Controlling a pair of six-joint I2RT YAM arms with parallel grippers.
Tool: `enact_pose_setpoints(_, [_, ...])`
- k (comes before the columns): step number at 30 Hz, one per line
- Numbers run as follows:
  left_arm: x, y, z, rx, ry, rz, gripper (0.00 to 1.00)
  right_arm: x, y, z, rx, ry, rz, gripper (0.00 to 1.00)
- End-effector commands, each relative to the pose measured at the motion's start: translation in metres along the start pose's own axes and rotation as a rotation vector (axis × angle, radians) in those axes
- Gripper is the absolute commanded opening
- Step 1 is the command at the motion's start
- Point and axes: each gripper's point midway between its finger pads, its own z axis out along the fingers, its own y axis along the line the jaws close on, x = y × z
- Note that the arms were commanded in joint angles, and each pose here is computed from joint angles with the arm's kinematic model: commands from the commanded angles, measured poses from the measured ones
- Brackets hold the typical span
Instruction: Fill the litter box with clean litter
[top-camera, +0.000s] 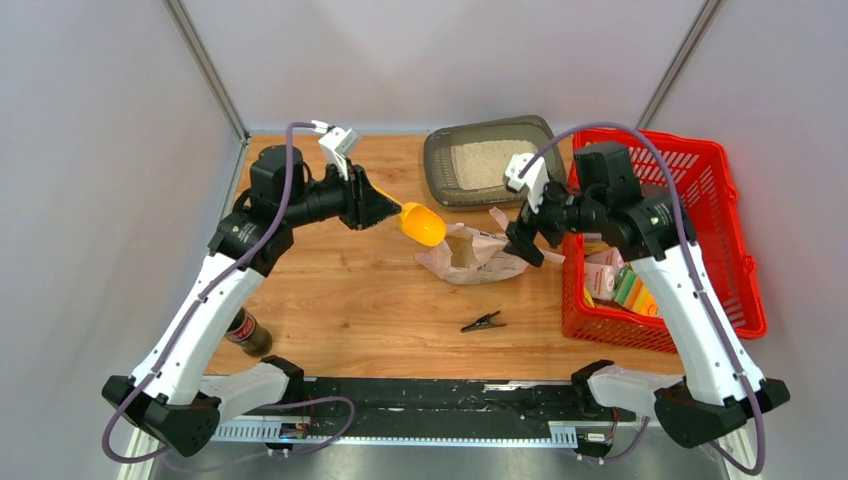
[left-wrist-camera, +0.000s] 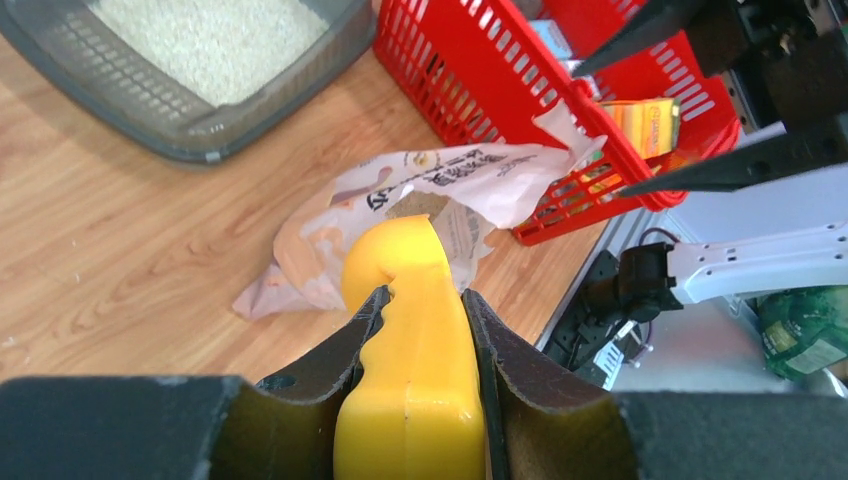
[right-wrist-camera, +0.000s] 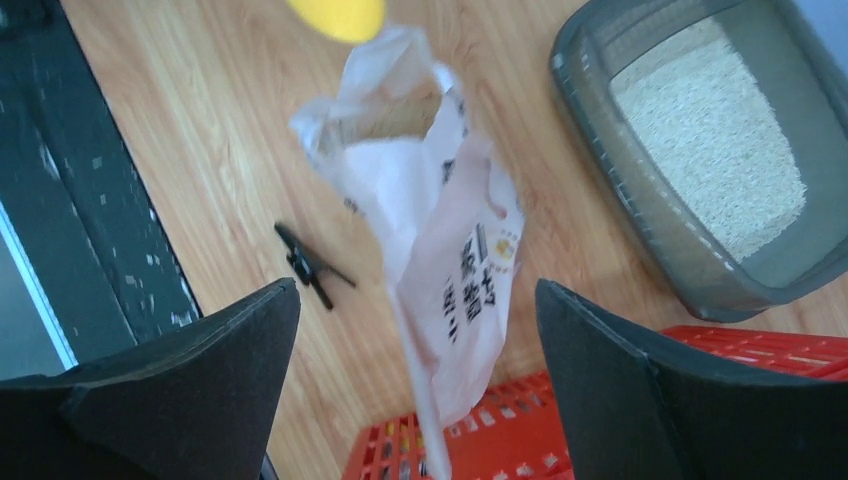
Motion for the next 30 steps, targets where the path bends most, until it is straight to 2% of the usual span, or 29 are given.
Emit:
enact_pose_setpoints(1, [0.015,0.007,0.023,-0.055,0.045,-0.052,0.00,0.033,0.015,-0.006,-0.031,0.050,-0.182,0.93])
enact_pose_setpoints(3, [0.010,0.002,0.029,-0.048,0.072,-0.068,0.00,0.045,0.013,0.001,-0.013,0.067,-0.163,0.93])
enact_pose_setpoints(4, [0.022,0.007,0.037,-0.069,0.131,-0.105,0.00,0.048,0.010,0.002,0.006,0.083,-0.161,0.93])
enact_pose_setpoints(5, [0.021,0.006,0.039,-0.065,0.136,-0.118,0.00,0.052,0.009,0.007,0.005,0.104,-0.154,0.92])
enact_pose_setpoints(11, [0.018,0.017,0.057,-0.120,0.122,-0.144,0.00,0.070,-0.013,0.025,0.084,0.170,-0.156,0.81])
enact_pose_setpoints(17, [-0.009,-0.001,0.067,-0.026,0.078,-0.144,0.00,0.063,-0.020,0.028,0.095,0.161,-0.145,0.76])
enact_pose_setpoints(20, [-0.009,-0.010,0.064,0.017,0.085,-0.144,0.00,0.062,-0.022,0.026,0.112,0.159,-0.140,0.65])
enact_pose_setpoints(21, [-0.004,-0.011,0.063,0.018,0.096,-0.155,0.00,0.061,-0.022,0.026,0.116,0.159,-0.136,0.53])
enact_pose_setpoints(22, [-0.001,-0.009,0.063,0.014,0.100,-0.164,0.00,0.061,-0.023,0.024,0.122,0.158,-0.137,0.49])
enact_pose_setpoints(26, [0.009,0.011,0.068,-0.107,0.118,-0.188,0.00,0.065,-0.023,0.026,0.127,0.169,-0.117,0.34])
enact_pose_setpoints(27, [0.012,0.012,0.071,-0.116,0.128,-0.188,0.00,0.065,-0.023,0.026,0.128,0.173,-0.111,0.27])
enact_pose_setpoints(30, [0.017,0.014,0.076,-0.175,0.146,-0.164,0.00,0.068,-0.022,0.028,0.124,0.178,-0.105,0.16])
